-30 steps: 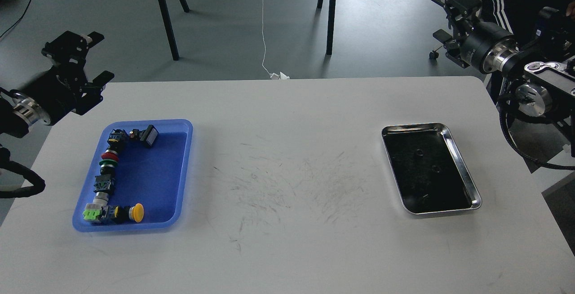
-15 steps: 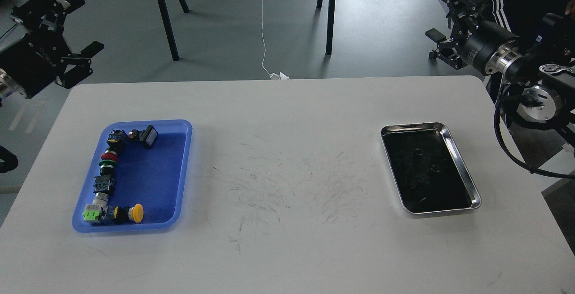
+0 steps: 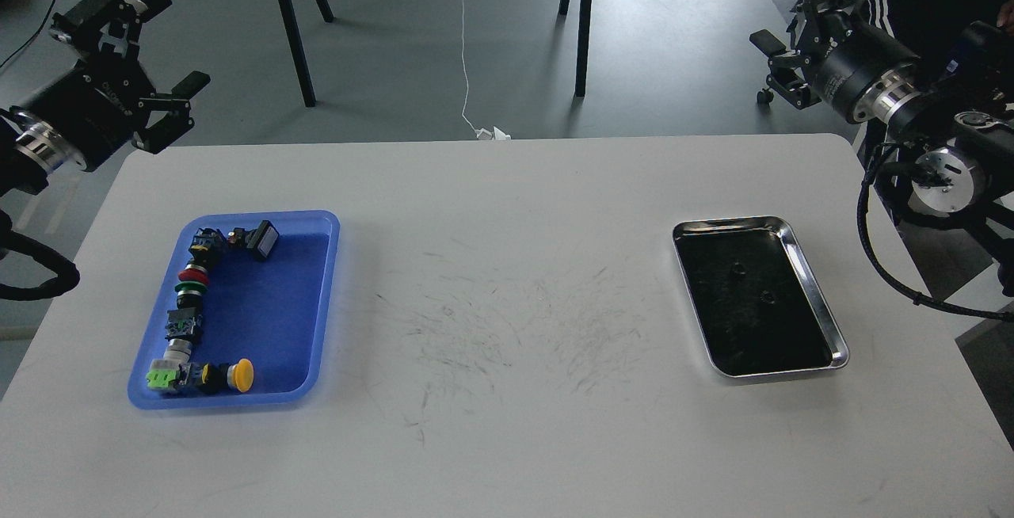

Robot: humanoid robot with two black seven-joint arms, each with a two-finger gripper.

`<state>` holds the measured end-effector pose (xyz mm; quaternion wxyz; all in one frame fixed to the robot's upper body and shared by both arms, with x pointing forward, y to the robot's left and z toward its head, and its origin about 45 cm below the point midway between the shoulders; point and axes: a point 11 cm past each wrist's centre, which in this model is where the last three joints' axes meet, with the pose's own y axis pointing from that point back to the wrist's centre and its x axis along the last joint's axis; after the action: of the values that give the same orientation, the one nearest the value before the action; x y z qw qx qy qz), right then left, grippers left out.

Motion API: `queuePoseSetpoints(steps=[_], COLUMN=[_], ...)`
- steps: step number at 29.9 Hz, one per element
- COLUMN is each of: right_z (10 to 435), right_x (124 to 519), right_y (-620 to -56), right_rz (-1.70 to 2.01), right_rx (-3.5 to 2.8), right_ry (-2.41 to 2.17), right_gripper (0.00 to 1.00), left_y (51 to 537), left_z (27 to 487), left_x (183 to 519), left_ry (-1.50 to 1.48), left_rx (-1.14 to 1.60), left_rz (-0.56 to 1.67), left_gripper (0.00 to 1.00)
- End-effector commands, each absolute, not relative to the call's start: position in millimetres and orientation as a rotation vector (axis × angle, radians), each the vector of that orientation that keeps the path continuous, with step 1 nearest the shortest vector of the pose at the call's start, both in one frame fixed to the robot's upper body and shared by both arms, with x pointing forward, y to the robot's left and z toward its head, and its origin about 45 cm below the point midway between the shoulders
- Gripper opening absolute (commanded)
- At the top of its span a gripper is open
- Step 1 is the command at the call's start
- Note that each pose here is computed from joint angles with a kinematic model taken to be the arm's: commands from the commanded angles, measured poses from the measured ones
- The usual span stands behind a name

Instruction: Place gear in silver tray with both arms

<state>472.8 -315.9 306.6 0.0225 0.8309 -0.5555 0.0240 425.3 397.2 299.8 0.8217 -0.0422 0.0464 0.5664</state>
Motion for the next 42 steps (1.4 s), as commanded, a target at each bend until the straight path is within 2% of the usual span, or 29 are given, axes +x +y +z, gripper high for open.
queuePoseSetpoints(steps=[1, 3, 6, 10, 14, 20, 24, 27, 42], right_z=[302, 302, 295, 289, 286, 277, 269, 270, 272], right_x=[474, 472, 471, 469, 470, 468, 469, 470, 470], right_y=[-304, -295, -289, -282, -284, -285, -280, -280, -267], right_rz=[0.048, 0.023, -0.017, -0.096, -0.207, -0.308, -0.354, -0.359, -0.432], right_rx=[2.596, 2.645, 2.670, 2.706, 2.717, 2.701, 2.656, 2.646, 2.690], right_ry=[-1.715, -1.692, -1.660, -1.638, -1.711, -1.722, -1.699, -1.693, -1.688], right_gripper=[0.95, 0.99, 0.99, 0.99, 0.99, 0.99, 0.99, 0.99, 0.99], left_y=[392, 387, 375, 381, 378, 356, 360, 355, 355], left_z=[298, 301, 304, 313, 347, 319, 304, 294, 299], left_x=[430, 429, 427, 429, 446, 457, 464, 461, 461], left_ry=[0.111, 0.120, 0.143, 0.120, 0.053, 0.085, 0.155, 0.210, 0.168], left_rx=[-0.114, -0.130, -0.148, -0.155, -0.200, -0.179, -0.049, -0.051, -0.097], left_rz=[1.216, 1.180, 1.088, 1.087, 1.087, 1.121, 1.153, 1.132, 1.131], left_gripper=[0.98, 0.98, 0.98, 0.98, 0.98, 0.98, 0.98, 0.98, 0.98])
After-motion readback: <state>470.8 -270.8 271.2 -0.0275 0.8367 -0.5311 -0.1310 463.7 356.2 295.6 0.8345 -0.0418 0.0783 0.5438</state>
